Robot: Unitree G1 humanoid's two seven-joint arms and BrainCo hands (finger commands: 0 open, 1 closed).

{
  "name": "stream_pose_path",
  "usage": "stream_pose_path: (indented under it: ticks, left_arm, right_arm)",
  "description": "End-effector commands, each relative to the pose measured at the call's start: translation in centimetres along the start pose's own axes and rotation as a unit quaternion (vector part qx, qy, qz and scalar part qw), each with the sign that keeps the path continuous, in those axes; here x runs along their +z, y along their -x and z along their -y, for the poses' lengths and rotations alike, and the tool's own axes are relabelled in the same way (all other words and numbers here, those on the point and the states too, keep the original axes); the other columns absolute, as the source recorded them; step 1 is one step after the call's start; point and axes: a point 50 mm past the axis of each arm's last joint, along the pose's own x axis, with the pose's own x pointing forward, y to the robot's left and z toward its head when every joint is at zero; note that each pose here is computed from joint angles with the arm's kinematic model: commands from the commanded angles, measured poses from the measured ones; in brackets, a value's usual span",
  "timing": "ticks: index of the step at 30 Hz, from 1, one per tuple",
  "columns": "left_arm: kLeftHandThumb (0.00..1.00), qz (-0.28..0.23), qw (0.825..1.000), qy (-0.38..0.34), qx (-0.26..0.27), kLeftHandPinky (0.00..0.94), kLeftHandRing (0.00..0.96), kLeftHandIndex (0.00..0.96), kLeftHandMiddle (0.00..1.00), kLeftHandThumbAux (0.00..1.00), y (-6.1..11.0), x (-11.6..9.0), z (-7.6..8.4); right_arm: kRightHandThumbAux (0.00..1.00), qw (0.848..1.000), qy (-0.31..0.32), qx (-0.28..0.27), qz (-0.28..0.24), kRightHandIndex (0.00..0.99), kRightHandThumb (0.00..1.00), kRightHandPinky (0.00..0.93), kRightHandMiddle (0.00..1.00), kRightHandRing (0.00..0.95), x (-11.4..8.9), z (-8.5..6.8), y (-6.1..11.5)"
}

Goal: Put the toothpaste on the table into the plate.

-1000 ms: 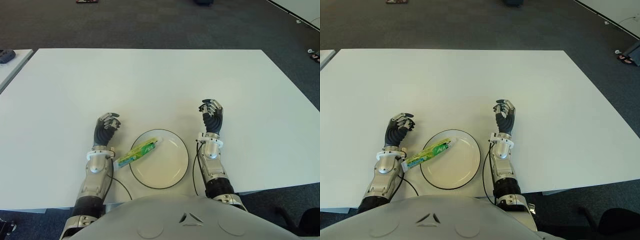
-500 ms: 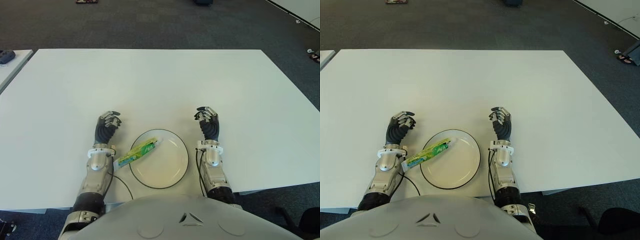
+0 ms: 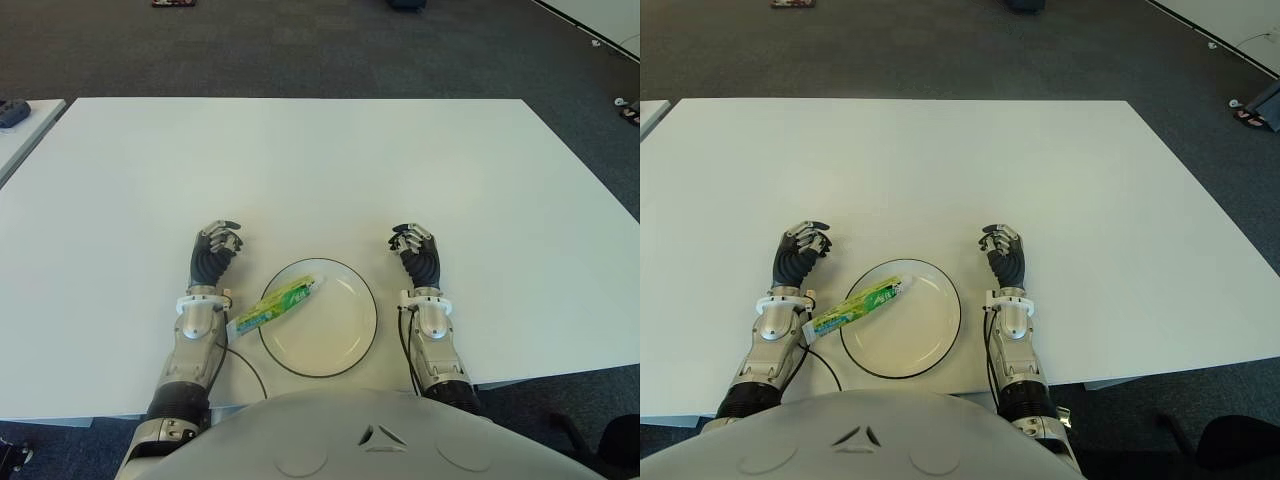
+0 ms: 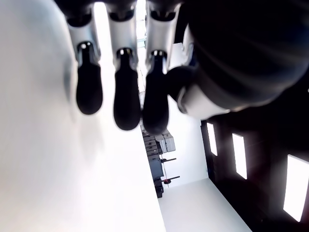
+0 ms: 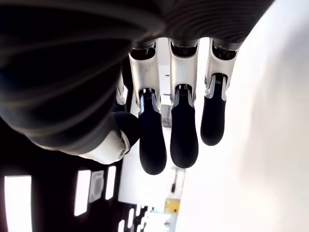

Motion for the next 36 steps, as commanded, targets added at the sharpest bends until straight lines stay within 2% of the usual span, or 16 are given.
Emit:
stream_pose_path:
  ticks: [1,6,19,36]
  left_arm:
    - [0.705,-0.023,1.0,-0.003,0.001,0.596,0.625,0.431,0.623,0.717,0.46,-0.92,-0.04]
    - [0.705,-0.024,1.0,-0.001,0.001,0.581,0.616,0.43,0.61,0.717,0.45,-0.96,-0.08]
    - [0.706,-0.026,1.0,-0.004,0.002,0.59,0.616,0.43,0.609,0.718,0.44,-0.92,-0.2]
    - [0.705,-0.034,0.999,-0.005,0.0,0.595,0.617,0.43,0.606,0.718,0.59,-0.88,-0.45]
  right_arm:
    - [0.731,0.999,0.02,0.02,-0.041,0.428,0.707,0.523,0.543,0.544,-0.65,-0.13,0.31]
    - [0.731,0.998,0.029,0.03,-0.054,0.426,0.707,0.496,0.517,0.518,-0.57,-0.19,0.35]
    - [0.731,0.996,0.043,0.043,-0.061,0.425,0.707,0.51,0.498,0.504,-0.41,-0.3,0.47]
    - [0.731,0.997,0.029,0.037,-0.069,0.426,0.708,0.505,0.502,0.505,-0.28,-0.3,0.49]
